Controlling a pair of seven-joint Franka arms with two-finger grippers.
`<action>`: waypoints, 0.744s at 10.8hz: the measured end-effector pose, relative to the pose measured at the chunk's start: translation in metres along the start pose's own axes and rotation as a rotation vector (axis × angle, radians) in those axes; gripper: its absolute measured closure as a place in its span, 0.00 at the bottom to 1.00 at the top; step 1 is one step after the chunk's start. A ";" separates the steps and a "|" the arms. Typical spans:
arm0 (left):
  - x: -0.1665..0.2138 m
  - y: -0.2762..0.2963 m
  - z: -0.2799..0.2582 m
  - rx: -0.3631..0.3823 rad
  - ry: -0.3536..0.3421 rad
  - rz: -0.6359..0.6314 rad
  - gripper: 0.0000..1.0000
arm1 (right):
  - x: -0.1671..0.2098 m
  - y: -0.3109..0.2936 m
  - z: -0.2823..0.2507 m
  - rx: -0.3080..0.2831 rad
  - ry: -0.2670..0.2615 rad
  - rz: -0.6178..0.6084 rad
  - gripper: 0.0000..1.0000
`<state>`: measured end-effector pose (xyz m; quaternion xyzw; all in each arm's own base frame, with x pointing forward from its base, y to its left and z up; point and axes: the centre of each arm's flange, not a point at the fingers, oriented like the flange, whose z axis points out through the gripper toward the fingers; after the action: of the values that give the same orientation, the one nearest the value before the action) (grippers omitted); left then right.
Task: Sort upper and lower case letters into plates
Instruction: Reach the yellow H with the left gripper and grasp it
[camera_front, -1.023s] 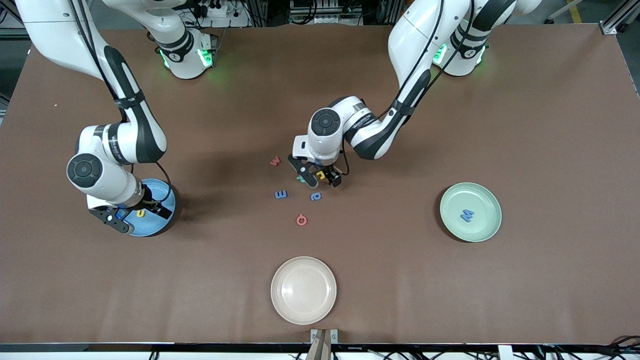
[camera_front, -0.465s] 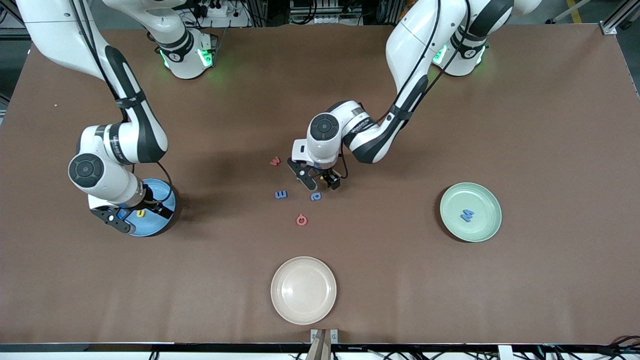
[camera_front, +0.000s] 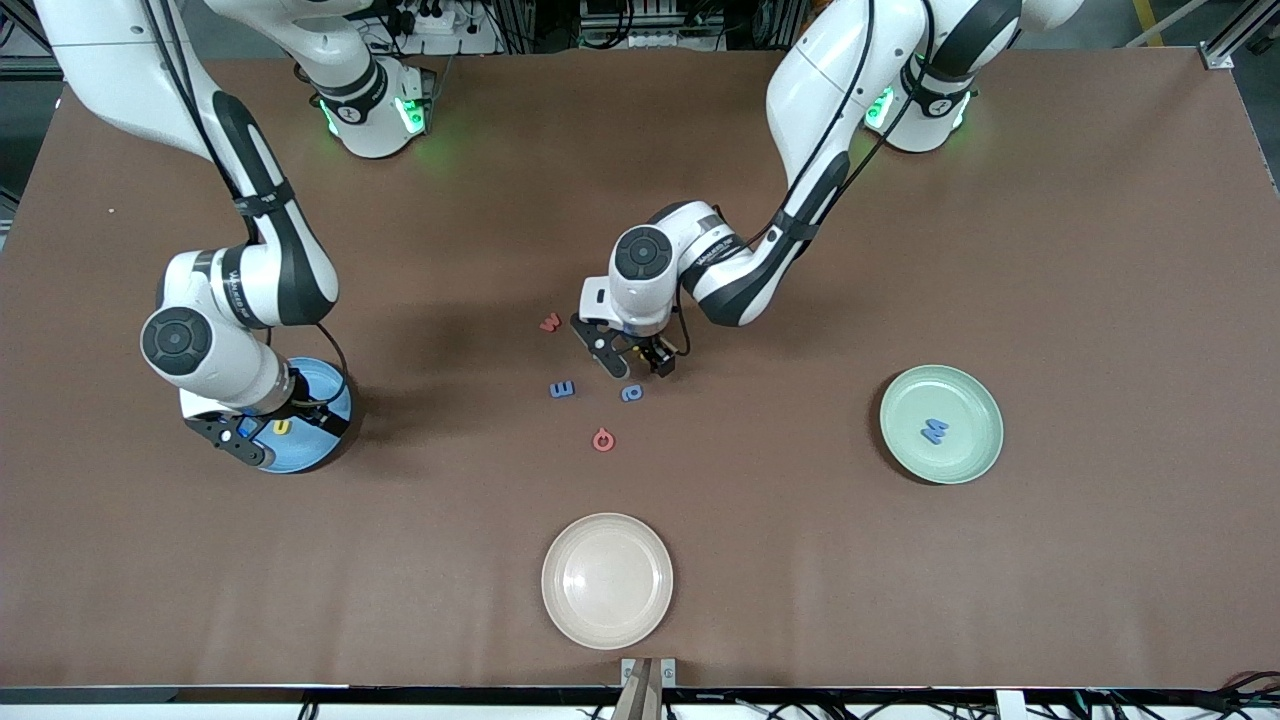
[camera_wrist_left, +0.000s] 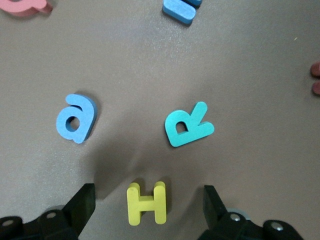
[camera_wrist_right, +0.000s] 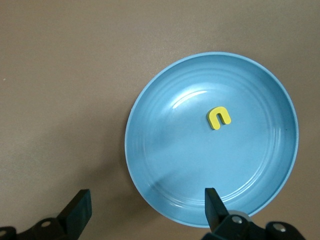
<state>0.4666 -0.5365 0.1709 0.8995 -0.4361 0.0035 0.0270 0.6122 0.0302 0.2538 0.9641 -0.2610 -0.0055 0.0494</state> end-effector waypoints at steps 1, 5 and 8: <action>0.000 -0.001 0.000 0.001 0.000 0.003 0.08 | 0.000 0.000 0.000 -0.001 -0.001 0.000 0.00; 0.000 -0.007 -0.001 0.009 -0.002 0.015 0.46 | 0.000 0.000 0.001 -0.002 -0.003 0.000 0.00; 0.000 -0.006 -0.006 0.009 -0.010 0.017 0.66 | -0.001 0.001 0.001 -0.005 -0.006 0.011 0.00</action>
<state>0.4718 -0.5327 0.1763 0.8959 -0.4438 0.0012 0.0206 0.6113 0.0299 0.2529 0.9625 -0.2665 -0.0090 0.0510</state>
